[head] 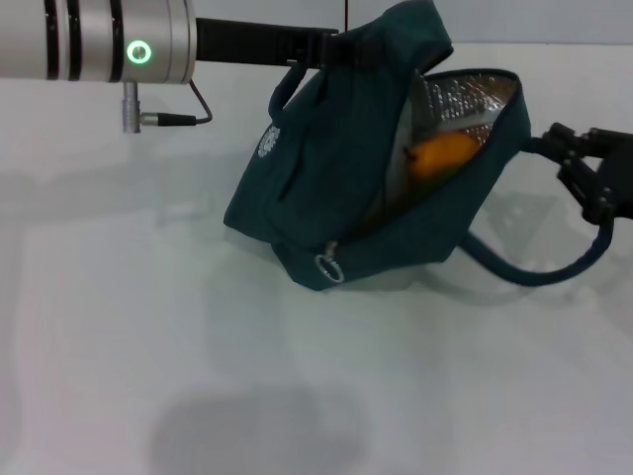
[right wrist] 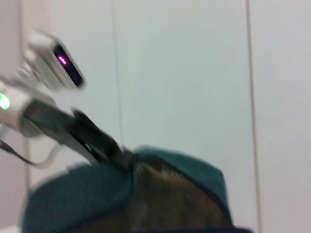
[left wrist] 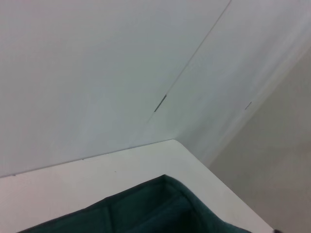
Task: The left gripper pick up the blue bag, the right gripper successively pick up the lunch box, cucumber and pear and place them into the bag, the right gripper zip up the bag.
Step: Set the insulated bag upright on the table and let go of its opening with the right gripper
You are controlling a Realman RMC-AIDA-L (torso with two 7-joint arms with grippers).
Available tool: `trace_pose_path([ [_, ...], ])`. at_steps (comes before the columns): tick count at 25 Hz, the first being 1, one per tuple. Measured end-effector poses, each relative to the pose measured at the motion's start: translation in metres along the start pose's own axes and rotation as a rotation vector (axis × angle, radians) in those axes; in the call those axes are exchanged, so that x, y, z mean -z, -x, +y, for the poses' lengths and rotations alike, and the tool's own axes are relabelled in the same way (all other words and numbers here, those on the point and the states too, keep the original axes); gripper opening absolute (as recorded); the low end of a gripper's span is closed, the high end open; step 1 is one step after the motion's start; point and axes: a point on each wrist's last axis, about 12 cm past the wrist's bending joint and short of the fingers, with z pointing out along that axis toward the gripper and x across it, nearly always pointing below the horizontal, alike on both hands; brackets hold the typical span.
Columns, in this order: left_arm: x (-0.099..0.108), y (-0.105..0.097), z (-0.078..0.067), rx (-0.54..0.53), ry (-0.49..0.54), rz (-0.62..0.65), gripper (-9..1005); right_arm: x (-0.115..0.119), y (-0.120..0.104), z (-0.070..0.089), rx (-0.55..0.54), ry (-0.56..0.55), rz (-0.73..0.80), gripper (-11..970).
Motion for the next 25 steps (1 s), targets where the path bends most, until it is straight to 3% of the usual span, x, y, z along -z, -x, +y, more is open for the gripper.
trace_pose_path([
  [1,0.001,-0.002,0.000,0.005,-0.001,0.001,61,0.003,0.002,0.001,0.000,0.012,-0.015,225],
  [6,0.007,-0.009,0.000,0.039,-0.028,0.030,61,0.019,0.018,0.003,-0.039,0.086,-0.097,46],
  [15,0.026,-0.039,-0.003,0.136,-0.118,0.075,61,0.047,0.054,-0.012,-0.112,0.193,-0.227,22],
  [20,0.041,-0.061,0.001,0.214,-0.143,0.011,62,0.046,0.060,-0.027,-0.130,0.165,-0.209,19],
  [25,0.043,-0.080,0.011,0.255,-0.172,-0.063,62,0.032,0.055,-0.037,-0.152,0.101,-0.146,17],
])
